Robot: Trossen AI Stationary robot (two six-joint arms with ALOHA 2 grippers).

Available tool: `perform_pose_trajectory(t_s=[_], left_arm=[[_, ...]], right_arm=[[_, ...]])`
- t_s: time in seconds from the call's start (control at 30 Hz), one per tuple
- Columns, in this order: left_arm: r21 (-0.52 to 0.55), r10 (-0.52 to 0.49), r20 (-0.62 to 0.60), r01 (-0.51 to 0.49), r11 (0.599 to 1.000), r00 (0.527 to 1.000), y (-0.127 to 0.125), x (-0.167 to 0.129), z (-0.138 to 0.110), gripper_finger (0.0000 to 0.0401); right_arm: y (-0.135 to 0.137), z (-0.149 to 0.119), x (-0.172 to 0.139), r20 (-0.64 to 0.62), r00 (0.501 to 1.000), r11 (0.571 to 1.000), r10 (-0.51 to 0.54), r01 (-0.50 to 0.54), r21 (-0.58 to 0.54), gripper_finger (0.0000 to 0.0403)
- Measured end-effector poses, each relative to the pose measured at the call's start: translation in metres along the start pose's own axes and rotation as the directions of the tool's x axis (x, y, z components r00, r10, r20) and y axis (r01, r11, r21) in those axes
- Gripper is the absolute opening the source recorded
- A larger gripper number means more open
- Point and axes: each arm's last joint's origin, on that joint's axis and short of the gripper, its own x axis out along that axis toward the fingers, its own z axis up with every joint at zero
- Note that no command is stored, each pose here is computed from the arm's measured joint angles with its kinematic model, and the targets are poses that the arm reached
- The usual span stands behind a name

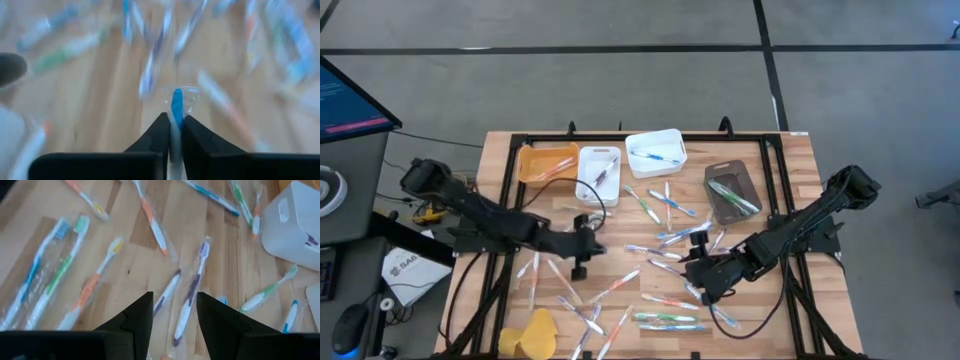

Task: Pick & Place Toothbrushes
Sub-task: Put the blue toothbrush into the right white bin

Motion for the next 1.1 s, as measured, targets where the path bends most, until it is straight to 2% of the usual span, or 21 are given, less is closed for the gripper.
perform_pose_trajectory(t_s=[0.1,0.2,0.3,0.5,0.67,0.9,1.1], left_arm=[[0.002,-0.016,0.137,0.016,1.000,0.990,0.001,-0.013,0.016,0.0015],[0.016,-0.032,0.281,0.028,0.999,0.959,0.000,-0.021,0.031,0.0021],[0.059,-0.059,0.401,0.039,0.998,0.914,-0.002,-0.025,0.043,0.0021],[0.169,-0.186,0.572,0.108,0.980,0.799,-0.013,-0.017,0.058,0.0020],[0.215,-0.215,0.635,0.097,0.972,0.742,-0.020,0.001,0.058,0.0020],[0.267,-0.239,0.722,0.057,0.962,0.650,-0.025,0.015,0.057,0.0021],[0.281,-0.257,0.723,0.067,0.957,0.642,-0.025,0.017,0.057,0.0020]], right_arm=[[0.001,0.003,0.000,0.034,0.999,1.000,0.004,-0.005,0.017,0.0145],[0.001,0.007,0.000,0.069,0.998,0.999,0.008,-0.010,0.034,0.0145],[0.001,0.009,0.000,0.089,0.996,0.999,0.009,-0.013,0.044,0.0145],[-0.002,0.012,0.001,0.111,0.994,0.998,0.003,-0.010,0.063,0.0145],[-0.011,0.015,0.005,0.123,0.992,0.996,-0.019,0.008,0.093,0.0145],[-0.030,0.028,0.011,0.222,0.972,0.989,-0.071,0.040,0.142,0.0145],[-0.044,0.035,0.015,0.326,0.938,0.987,-0.117,0.075,0.139,0.0145]])
